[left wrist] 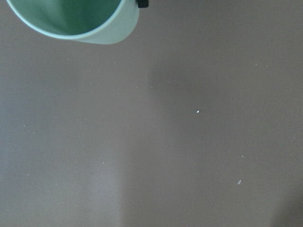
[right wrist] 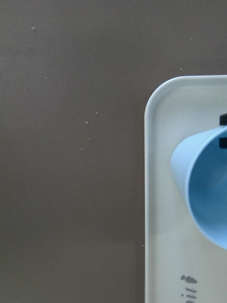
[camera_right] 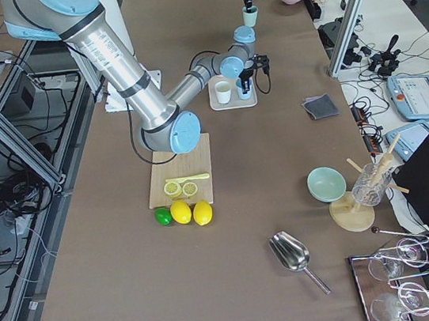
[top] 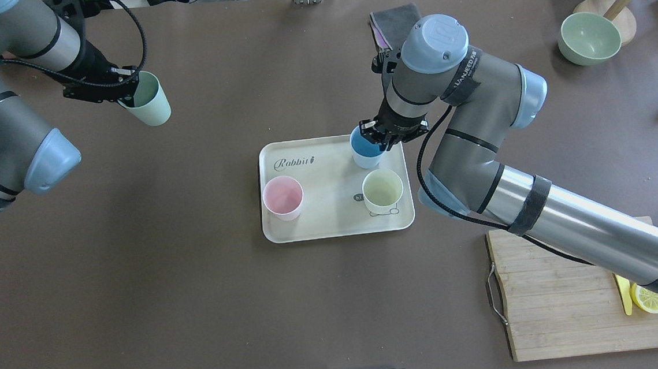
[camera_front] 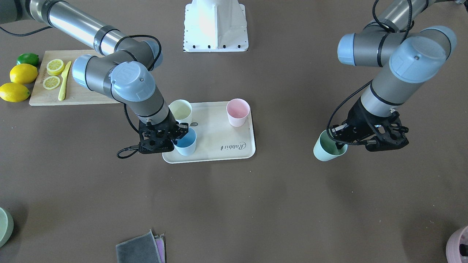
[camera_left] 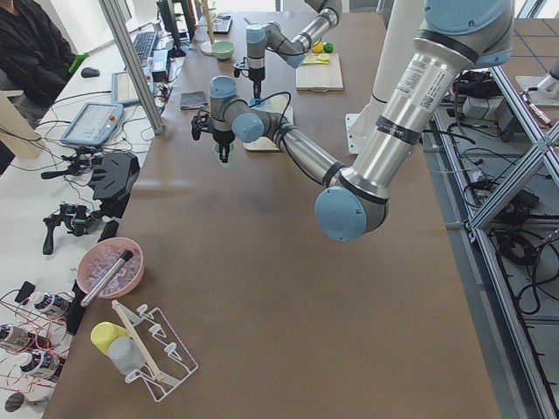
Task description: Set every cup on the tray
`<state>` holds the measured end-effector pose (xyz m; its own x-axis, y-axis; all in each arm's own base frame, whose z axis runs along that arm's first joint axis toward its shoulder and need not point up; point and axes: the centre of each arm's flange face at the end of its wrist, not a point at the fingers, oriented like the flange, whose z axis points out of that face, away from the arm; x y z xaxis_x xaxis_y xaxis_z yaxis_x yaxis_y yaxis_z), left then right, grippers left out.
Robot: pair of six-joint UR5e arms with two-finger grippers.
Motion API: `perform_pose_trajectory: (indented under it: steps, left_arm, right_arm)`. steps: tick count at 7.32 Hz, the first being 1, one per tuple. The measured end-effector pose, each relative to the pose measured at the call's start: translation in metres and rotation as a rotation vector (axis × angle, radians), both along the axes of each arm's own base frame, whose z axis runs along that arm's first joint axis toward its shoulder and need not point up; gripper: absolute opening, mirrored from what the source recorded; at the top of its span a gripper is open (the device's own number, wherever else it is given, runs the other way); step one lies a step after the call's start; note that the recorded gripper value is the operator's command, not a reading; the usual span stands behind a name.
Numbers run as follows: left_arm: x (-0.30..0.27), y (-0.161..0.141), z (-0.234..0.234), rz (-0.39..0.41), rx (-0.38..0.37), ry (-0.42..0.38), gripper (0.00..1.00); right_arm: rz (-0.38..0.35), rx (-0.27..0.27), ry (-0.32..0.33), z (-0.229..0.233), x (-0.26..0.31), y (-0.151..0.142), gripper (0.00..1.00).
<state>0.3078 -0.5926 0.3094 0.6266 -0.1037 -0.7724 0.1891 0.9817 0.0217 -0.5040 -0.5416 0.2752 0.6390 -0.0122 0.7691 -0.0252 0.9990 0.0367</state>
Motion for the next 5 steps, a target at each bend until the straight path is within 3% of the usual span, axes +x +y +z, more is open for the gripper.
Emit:
perform_pose_trajectory:
  steps: [2, 5]
  left_arm:
    - [0.043, 0.013, -0.034, -0.024, -0.044, 0.022, 0.00]
    - [0.127, 0.046, -0.066, -0.059, -0.089, 0.021, 0.00]
  right_arm:
    - [0.044, -0.035, -0.038, -0.018, 0.030, -0.025, 1.00]
    - [0.049, -0.093, -0.121, -0.018, 0.124, -0.071, 1.00]
